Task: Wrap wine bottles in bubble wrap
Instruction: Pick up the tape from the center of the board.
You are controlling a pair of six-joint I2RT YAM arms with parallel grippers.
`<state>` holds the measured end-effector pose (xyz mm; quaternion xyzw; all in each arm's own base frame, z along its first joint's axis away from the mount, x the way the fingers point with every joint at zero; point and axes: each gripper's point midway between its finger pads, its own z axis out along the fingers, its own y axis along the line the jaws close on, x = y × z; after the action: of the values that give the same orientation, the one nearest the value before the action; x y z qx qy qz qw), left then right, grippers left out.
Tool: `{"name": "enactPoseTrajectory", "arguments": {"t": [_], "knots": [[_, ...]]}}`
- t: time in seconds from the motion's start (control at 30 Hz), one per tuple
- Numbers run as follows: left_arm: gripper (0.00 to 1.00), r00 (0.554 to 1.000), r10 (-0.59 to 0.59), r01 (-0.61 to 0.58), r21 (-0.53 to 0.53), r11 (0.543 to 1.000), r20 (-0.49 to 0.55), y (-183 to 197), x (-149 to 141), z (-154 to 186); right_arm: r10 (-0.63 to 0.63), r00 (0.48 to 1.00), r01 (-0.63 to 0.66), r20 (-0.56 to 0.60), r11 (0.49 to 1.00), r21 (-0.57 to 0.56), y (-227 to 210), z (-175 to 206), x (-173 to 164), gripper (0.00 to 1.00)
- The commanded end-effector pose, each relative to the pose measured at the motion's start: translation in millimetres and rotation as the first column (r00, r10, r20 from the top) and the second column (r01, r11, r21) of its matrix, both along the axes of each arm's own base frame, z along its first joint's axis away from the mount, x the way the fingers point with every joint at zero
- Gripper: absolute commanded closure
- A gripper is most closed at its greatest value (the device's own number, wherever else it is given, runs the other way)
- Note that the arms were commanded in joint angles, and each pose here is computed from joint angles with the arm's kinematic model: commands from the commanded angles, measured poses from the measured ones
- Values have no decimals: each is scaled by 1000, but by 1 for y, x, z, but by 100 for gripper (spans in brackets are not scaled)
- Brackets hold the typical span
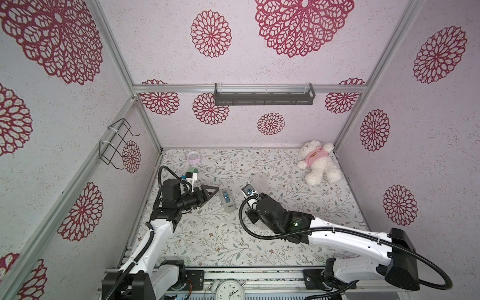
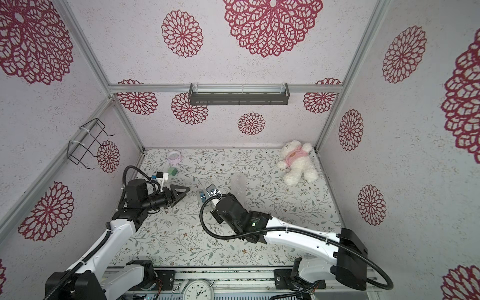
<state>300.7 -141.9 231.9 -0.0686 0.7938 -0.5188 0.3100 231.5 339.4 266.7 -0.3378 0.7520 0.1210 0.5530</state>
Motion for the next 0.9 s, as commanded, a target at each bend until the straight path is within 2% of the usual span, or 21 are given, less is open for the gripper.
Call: {"name": "enactPoseTrajectory", "arguments": {"t": [0.0,0.1,0.23,0.47,0.7,0.87], "knots": [[33,990,-48,51,-16,999,135,-11,-8,52,53,992,-43,114,996,-84,3,20,2,100],[31,985,-75,71,27,997,155,-25,-17,72,59,988,-39,143,990,-138,1,21,4,100],[31,985,-95,90,44,995,141,-39,-23,82,69,985,-46,155,988,-146,3,22,4,100],[31,993,-109,106,57,993,53,-53,-23,66,89,985,-70,147,989,-132,4,20,0,100],[45,992,-129,129,16,992,8,-62,-21,63,89,986,-70,143,989,-128,4,15,0,100],[48,989,-144,144,6,990,-29,-68,-21,57,91,987,-71,132,987,-146,6,8,1,100]]}}
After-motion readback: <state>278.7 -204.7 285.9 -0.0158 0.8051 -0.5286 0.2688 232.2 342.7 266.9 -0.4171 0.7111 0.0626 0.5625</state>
